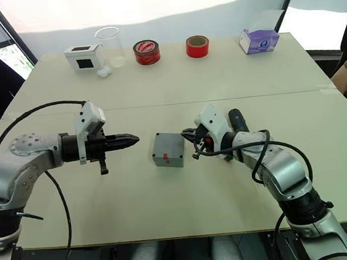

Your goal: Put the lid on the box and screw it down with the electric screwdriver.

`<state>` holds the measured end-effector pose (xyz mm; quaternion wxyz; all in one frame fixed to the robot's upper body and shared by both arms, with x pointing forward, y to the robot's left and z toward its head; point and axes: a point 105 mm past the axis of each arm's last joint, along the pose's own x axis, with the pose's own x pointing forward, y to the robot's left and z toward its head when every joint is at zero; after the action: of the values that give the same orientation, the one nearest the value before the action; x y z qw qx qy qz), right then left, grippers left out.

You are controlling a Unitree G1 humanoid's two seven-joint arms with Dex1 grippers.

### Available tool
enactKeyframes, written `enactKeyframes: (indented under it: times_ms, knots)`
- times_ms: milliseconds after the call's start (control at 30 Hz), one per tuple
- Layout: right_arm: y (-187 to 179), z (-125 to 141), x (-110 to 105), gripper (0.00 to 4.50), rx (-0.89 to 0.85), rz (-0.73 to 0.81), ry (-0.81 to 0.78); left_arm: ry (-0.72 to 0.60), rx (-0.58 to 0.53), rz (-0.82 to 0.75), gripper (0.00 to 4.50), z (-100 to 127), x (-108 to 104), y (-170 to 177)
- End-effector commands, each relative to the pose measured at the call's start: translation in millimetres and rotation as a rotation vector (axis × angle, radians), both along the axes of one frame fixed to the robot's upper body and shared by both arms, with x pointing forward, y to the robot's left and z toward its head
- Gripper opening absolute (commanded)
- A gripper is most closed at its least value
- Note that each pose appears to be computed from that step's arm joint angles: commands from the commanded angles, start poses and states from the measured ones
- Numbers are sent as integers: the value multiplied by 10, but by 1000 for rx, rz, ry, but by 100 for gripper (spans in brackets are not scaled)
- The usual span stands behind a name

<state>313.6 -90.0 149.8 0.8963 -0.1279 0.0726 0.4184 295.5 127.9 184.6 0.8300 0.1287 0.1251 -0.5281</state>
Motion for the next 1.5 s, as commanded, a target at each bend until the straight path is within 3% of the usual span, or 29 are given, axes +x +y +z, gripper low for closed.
enactKeyframes:
  times_ms: [33,833,933,1167,1333,1400,1500]
  knots:
    - [-1,90,28,5,12,-10,-43,-46,5,-9,0,90,12,-23]
    - [20,-66,97,5,-28,-8,-18,-74,-35,-28,0,182,72,-124]
    - [21,-34,108,83,-24,-5,-21,-77,-41,-35,0,192,74,-146]
    - [-73,146,135,361,24,-42,-15,-81,-71,-52,0,235,81,-207]
    - [-306,452,146,361,107,-95,40,-101,-111,-106,0,334,51,-354]
    - [-576,609,172,361,76,-166,71,-119,-104,-160,0,349,-12,-435]
    - [-941,636,176,446,-38,-275,176,-127,-97,-224,0,316,-103,-537]
